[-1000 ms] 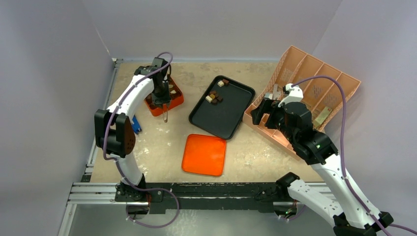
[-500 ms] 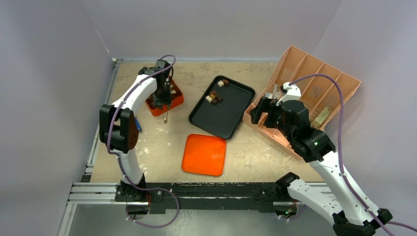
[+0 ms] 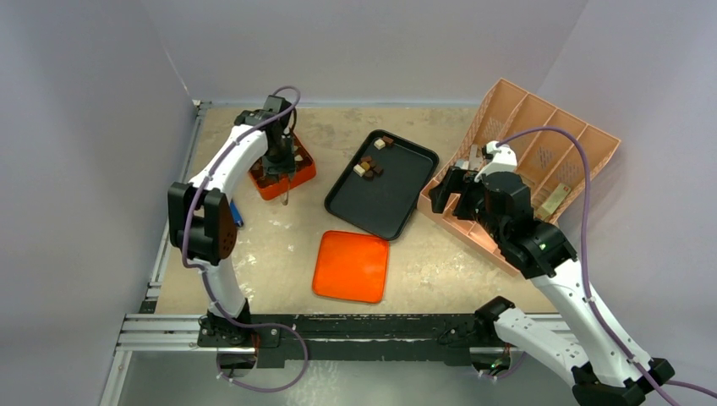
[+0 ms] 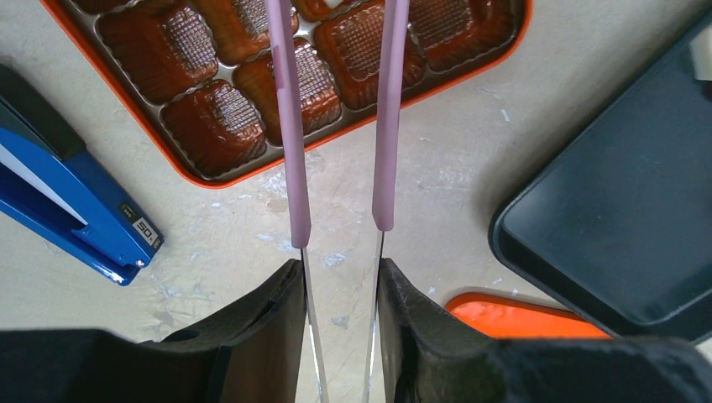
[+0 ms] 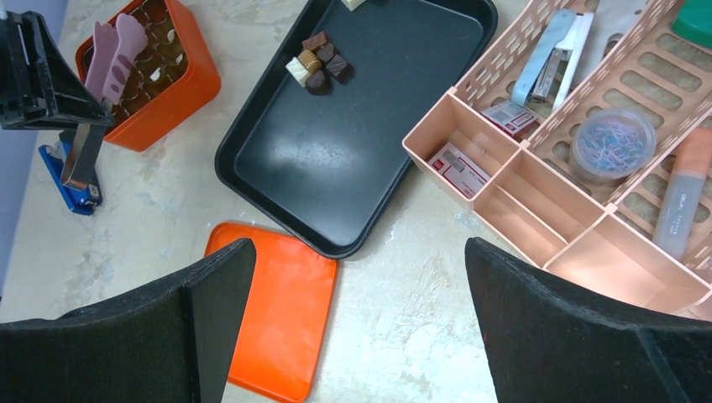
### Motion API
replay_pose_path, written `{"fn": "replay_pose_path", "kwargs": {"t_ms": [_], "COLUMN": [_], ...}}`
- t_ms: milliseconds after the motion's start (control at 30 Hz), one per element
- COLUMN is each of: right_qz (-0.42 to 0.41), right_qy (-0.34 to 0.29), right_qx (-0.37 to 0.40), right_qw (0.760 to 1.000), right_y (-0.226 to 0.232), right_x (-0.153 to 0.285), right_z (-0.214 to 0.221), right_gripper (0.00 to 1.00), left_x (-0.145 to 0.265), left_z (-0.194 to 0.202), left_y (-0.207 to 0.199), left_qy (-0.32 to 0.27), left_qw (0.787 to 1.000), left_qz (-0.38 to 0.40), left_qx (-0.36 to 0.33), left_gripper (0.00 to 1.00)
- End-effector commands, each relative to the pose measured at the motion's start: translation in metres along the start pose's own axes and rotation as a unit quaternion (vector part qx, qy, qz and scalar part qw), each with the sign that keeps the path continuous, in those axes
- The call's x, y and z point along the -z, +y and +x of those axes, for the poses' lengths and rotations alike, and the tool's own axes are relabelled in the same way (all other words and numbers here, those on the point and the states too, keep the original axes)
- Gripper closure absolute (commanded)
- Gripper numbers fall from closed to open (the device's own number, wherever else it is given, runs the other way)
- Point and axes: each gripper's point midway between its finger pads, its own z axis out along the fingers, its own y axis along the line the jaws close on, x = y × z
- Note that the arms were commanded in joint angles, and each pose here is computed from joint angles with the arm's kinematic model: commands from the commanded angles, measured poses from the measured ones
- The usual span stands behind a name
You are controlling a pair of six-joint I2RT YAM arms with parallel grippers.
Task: Pack the chocolate
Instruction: Place the fake chocolate in the packing box, then pick up the fake chocolate from the plate.
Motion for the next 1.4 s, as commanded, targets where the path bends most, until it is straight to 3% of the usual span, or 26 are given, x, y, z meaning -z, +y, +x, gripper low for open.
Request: {"fn": "replay_pose_path", "kwargs": {"t_ms": [0,567,967,1367], "right_qz": [-0.02,-0.014,-0.015,-0.016], "right_qy": [-0.032,-0.042,-0.041,-0.034], "right_qx": [-0.01,-0.013,-0.015,-0.011], "right_qw": [0.999,0.999,0.999,0.999], "right_y": [0.012,0.007,0.004,0.002], "right_x": [0.008,0.016,0.023,0.021], "right_z": [-0.024,-0.028,-0.024,-0.017], "right_gripper": [0.03,0.03,0.03,0.03], "left_x": [0.05,0.084,0.048,0.01], "left_z": [-0.021,0.028,0.046,0.042], "left_y": [-0.011,-0.119,-0.17,-0.187], "left_qy": [-0.061,-0.056,-0.016,0.003], "left_qw": [0.997,0.982,0.977,0.976], "left_qz": [0.046,0.121,0.122,0.108], "left_qx": [-0.011,-0.132,-0.175,-0.188], "left_gripper": [0.66,0.65,0.65,0.65]}}
